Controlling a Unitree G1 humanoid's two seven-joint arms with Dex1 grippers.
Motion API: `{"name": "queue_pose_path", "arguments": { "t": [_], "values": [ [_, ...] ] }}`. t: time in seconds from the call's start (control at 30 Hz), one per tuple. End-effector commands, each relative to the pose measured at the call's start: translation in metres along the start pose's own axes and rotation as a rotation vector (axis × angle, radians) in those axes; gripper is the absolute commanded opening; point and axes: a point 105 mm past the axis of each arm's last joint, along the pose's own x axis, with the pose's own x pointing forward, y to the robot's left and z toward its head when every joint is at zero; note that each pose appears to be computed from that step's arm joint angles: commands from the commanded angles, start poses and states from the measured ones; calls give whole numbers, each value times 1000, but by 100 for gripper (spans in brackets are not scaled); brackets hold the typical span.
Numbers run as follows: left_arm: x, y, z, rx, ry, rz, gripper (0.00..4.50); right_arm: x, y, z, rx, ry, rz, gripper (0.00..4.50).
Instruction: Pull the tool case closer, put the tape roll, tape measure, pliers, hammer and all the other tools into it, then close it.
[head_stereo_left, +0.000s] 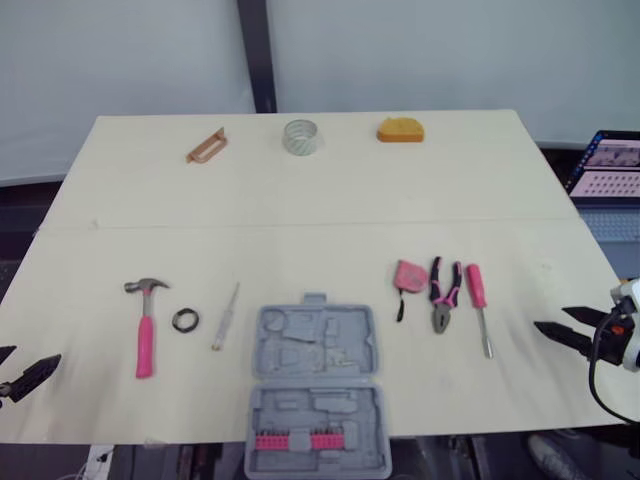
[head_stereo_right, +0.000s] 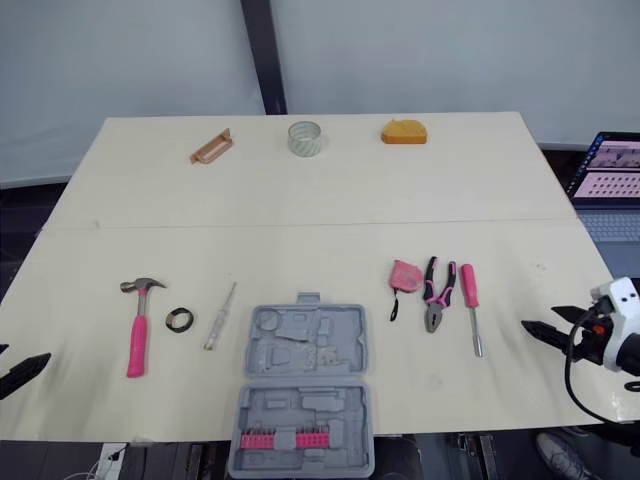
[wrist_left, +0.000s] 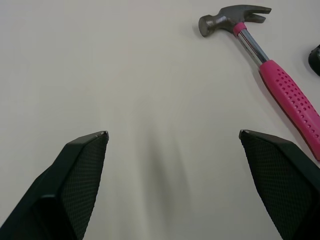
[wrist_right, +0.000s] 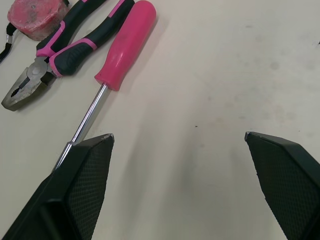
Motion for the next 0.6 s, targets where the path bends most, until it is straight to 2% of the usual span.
{"name": "queue_pose_path", "arguments": {
  "t": [0.03,0.3,0.5,0.6],
  "values": [
    [-2,3,10,35,-17,9,450,-3,-1,6,-20,-16,0,444],
    [11,-11,19,55,-29,-61,450,0,6,8,-28,-21,19,444],
    [35,-53,50,113,-85,-227,450,14,34,24,-52,-71,83,444],
    [47,-82,62,149,-98,-330,450,25,61,33,-54,-98,157,444]
  ]
}}
